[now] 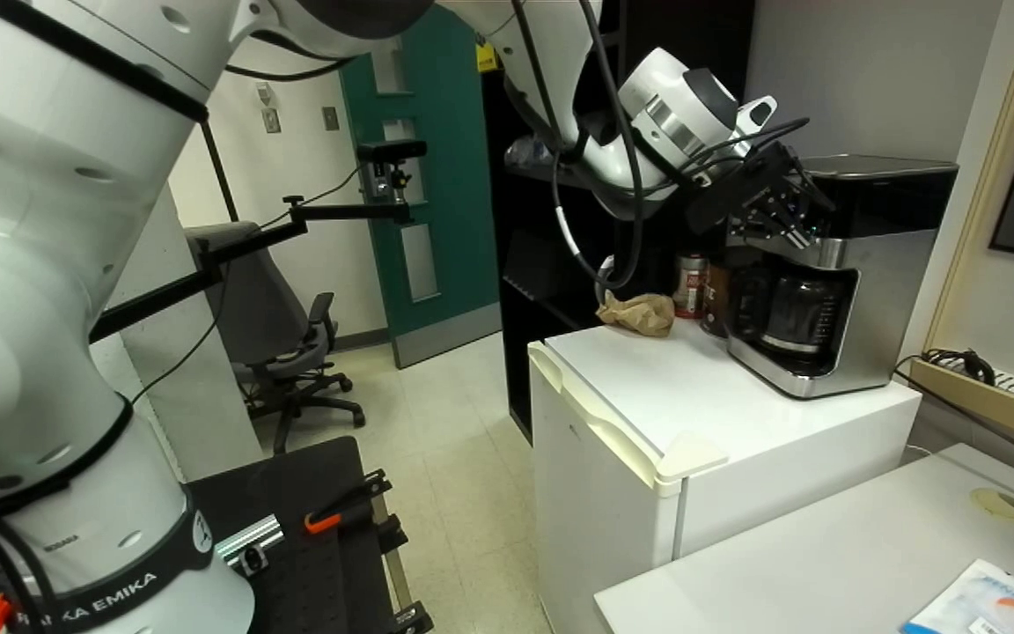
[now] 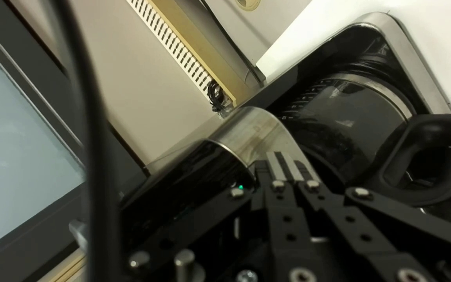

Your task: Press a button on the coffee maker

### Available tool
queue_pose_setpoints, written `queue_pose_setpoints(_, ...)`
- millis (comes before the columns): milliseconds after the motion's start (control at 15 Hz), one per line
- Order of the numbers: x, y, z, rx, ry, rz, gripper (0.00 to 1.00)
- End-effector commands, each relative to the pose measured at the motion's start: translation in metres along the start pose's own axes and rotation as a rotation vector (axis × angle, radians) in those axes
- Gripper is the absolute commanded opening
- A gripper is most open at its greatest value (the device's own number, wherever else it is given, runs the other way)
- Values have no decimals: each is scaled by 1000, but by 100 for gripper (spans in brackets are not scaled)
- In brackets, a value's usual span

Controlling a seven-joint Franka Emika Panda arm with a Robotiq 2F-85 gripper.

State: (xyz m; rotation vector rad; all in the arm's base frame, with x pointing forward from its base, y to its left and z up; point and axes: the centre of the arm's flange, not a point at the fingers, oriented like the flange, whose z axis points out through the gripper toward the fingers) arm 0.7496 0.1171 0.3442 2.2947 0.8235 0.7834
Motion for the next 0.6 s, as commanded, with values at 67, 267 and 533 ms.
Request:
queue_pose_setpoints(67,-25,-11,-57,20,101,-53,0)
queue_pose_setpoints(267,-42,-20,-88,64,106,-94,0)
queue_pose_setpoints(533,-69,-39,-116,135,69,-120,0)
